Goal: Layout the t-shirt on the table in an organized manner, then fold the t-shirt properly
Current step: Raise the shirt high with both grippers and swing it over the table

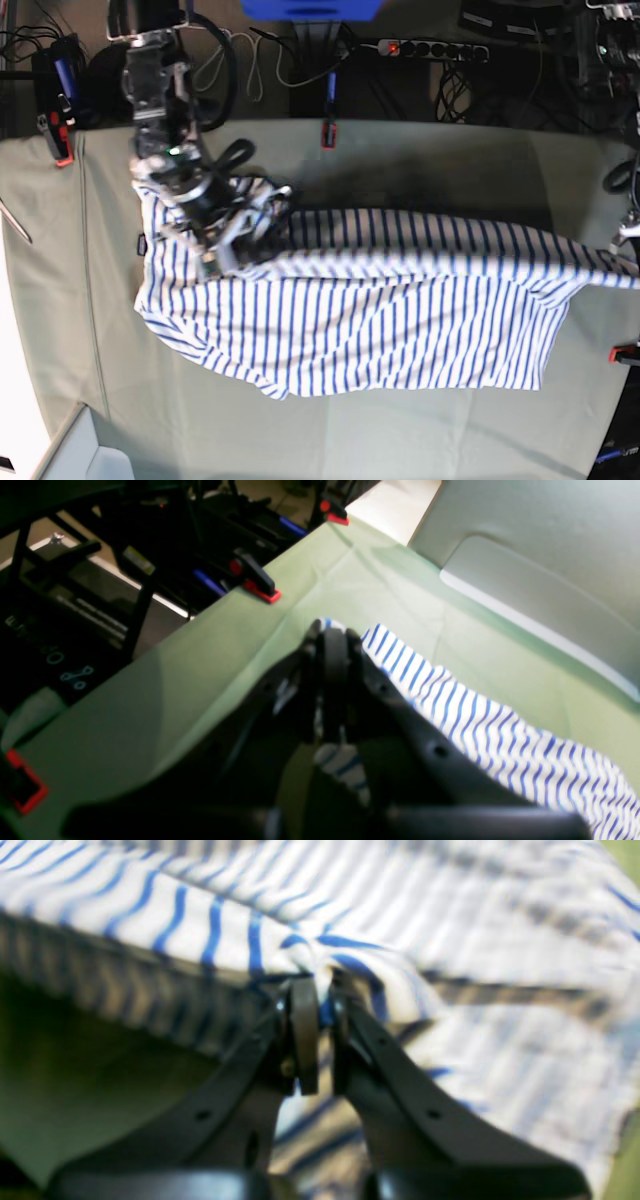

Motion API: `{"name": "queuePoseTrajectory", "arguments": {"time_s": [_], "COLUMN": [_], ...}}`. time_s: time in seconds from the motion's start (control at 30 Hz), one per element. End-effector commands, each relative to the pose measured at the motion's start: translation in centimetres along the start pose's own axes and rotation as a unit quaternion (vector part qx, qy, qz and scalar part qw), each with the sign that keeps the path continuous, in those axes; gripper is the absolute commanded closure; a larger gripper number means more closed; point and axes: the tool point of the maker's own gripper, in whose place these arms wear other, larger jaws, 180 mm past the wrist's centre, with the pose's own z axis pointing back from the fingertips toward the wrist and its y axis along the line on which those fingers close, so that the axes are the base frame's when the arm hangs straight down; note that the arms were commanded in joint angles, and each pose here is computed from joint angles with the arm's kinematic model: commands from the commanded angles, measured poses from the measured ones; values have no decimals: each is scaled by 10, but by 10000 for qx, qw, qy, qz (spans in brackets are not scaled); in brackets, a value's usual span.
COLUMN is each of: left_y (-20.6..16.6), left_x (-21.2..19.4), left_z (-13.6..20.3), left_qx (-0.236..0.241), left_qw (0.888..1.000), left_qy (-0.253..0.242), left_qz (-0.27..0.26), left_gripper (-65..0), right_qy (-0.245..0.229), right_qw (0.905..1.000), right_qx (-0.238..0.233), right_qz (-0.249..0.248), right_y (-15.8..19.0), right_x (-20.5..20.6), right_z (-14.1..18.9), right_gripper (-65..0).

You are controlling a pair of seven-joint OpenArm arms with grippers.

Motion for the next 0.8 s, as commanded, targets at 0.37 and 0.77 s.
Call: {"name": "queuePoseTrajectory", "arguments": {"time_s": [0.37, 0.77], "left_y": [-46, -127], "left_x": [46, 90], "left_z": [-38, -76], "left_qx": [-488, -1325], "left_qw": [9977, 9883], "left_qy": [-435, -642], "left_qz": [181, 388], "left_gripper": [-2, -2], "right_qy": [-1984, -2602], "right_qw": [9760, 9571], "right_qx": [-814, -980], "right_qz": [393, 817], "right_y": [-44, -51], "right_x": [141, 198], "right_z": [66, 91], "right_gripper": [0, 0]}}
